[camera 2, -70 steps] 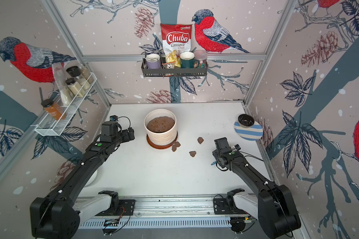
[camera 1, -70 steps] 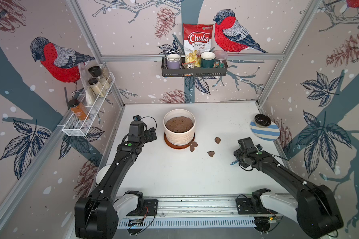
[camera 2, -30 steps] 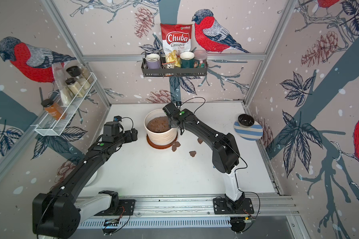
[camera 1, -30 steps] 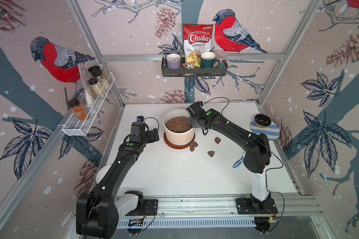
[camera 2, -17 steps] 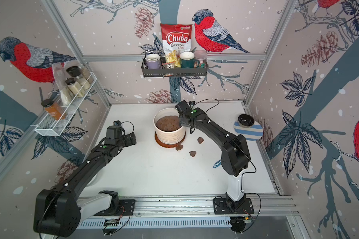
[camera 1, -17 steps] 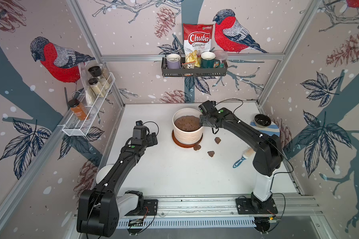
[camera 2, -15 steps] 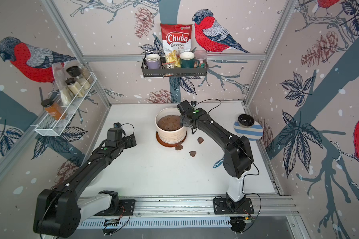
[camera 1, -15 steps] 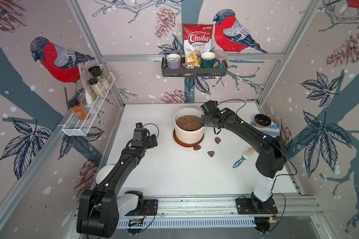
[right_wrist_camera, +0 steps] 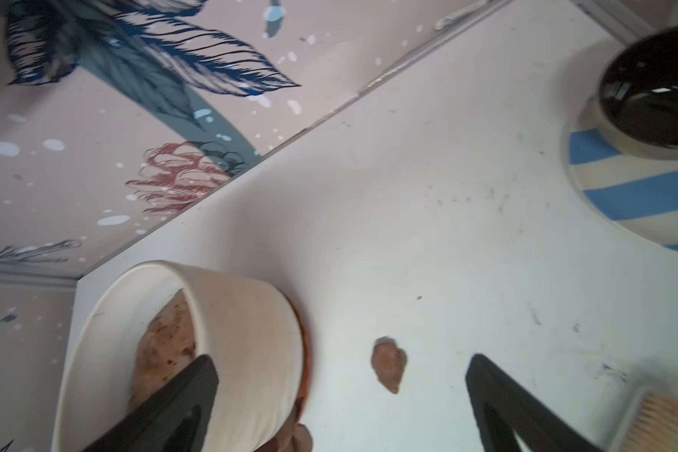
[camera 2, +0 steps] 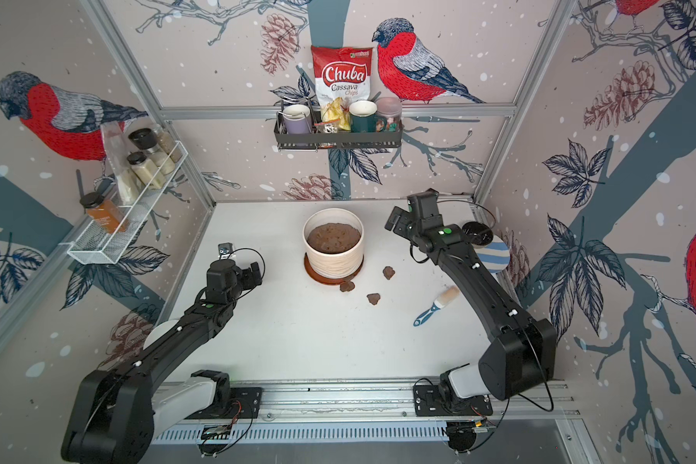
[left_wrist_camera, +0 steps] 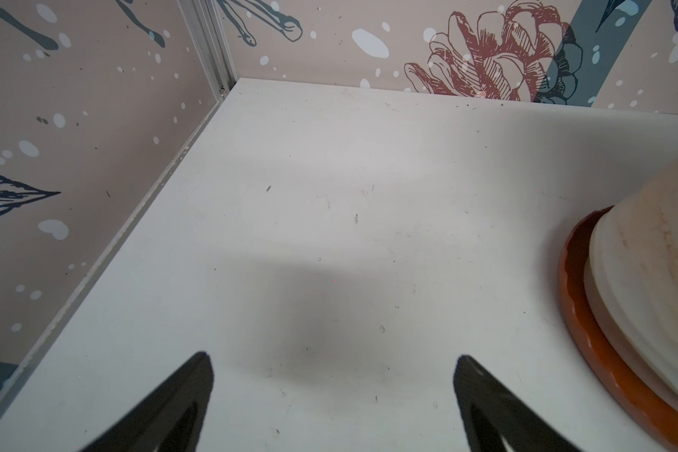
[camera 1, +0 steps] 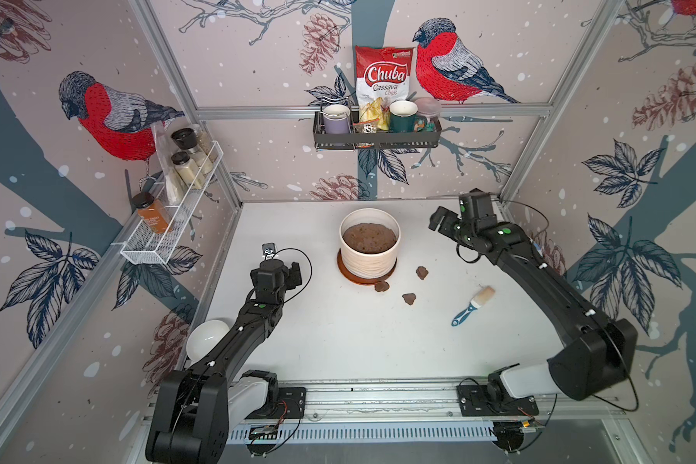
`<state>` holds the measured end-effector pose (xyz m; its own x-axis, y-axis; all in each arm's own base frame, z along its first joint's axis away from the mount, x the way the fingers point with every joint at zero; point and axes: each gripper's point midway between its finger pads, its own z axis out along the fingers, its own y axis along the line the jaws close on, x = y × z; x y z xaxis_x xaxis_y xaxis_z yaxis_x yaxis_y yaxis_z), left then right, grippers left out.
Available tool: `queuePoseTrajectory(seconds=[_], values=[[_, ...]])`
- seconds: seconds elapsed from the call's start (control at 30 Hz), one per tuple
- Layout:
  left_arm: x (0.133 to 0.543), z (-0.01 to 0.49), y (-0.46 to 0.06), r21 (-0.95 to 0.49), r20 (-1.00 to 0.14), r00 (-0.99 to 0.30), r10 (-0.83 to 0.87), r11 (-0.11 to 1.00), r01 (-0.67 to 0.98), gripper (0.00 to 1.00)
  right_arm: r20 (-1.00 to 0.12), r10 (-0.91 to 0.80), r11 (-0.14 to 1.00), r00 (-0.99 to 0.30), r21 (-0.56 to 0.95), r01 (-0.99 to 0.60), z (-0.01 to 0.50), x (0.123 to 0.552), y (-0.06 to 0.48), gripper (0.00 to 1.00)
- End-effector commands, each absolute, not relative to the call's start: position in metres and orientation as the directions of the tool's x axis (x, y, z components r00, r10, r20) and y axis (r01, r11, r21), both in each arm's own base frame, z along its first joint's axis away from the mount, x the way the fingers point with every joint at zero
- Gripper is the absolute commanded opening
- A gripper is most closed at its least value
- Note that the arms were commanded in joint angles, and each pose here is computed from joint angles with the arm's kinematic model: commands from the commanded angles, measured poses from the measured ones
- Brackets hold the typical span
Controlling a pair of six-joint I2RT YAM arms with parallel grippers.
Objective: Scrub the dried mud off the ceramic pot
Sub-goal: Reset both arms
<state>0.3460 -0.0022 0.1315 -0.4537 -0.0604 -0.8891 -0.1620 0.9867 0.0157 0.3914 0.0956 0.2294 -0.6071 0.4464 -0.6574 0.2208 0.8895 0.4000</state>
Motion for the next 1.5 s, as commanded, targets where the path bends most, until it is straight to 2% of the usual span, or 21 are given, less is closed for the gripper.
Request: queuePoseTrajectory(seconds=[0.0,0.07,0.17,0.27,0.37,0.43,0.57,0.67,0.8,0.83,0.9,0.97,1.33,1.47], values=[[0.354,0.148,-0.003,0.046,-0.943,-0.332,-0.006,0.988,-0.147,0.96,-0.767,0.444,0.896,-0.464,0.378,0.232,0.232,0.398,0.058,1.00],[0.358,0.150,-0.006,0.037,-0.959,-0.285,-0.004,0.990,-0.138,0.96,-0.850,0.342,0.928,-0.402,0.239,0.285,0.219,0.390,0.026,1.00],[0.364,0.144,-0.010,0.043,-0.960,-0.279,0.009,0.992,-0.115,0.96,-0.911,0.126,0.958,-0.393,0.009,0.287,0.198,0.383,0.005,1.00],[0.368,0.131,-0.012,0.056,-0.944,-0.330,0.018,0.993,-0.107,0.96,-0.922,-0.041,0.979,-0.384,-0.114,0.171,0.175,0.380,0.010,1.00],[0.372,0.123,-0.015,0.050,-0.951,-0.308,0.020,0.995,-0.090,0.96,-0.957,-0.006,0.987,-0.290,-0.052,0.150,0.163,0.375,0.010,1.00],[0.371,0.119,-0.016,0.056,-0.936,-0.351,0.022,0.995,-0.087,0.96,-0.954,-0.009,0.989,-0.300,-0.052,0.135,0.151,0.376,0.009,1.00],[0.375,0.119,-0.021,0.061,-0.934,-0.354,0.039,0.997,-0.051,0.96,-0.954,-0.044,0.992,-0.297,-0.078,0.102,0.139,0.382,0.009,1.00],[0.375,0.119,-0.024,0.056,-0.940,-0.338,0.039,0.998,-0.039,0.96,-0.939,-0.040,0.993,-0.341,-0.074,0.087,0.118,0.387,0.009,1.00],[0.373,0.123,-0.027,0.055,-0.943,-0.331,0.046,0.998,-0.019,0.96,-0.959,0.008,0.995,-0.285,-0.020,0.094,0.100,0.386,0.000,1.00],[0.373,0.122,-0.027,0.056,-0.941,-0.334,0.048,0.998,-0.015,0.96,-0.962,0.005,0.996,-0.272,-0.019,0.083,0.102,0.387,0.002,1.00],[0.374,0.122,-0.028,0.056,-0.940,-0.337,0.048,0.998,-0.012,0.96,-0.946,0.009,0.997,-0.325,-0.017,0.078,0.098,0.388,0.002,1.00],[0.375,0.119,-0.028,0.056,-0.938,-0.344,0.048,0.998,-0.013,0.96,-0.957,0.011,0.997,-0.290,-0.011,0.076,0.101,0.388,0.002,1.00],[0.380,0.114,-0.029,0.034,-0.925,-0.378,0.037,0.999,0.016,0.96,-0.946,0.035,0.997,-0.323,0.010,0.081,0.099,0.390,-0.002,1.00],[0.374,0.118,-0.029,0.027,-0.941,-0.337,0.033,0.999,0.023,0.96,-0.945,0.035,0.997,-0.324,0.009,0.081,0.098,0.390,-0.002,1.00]])
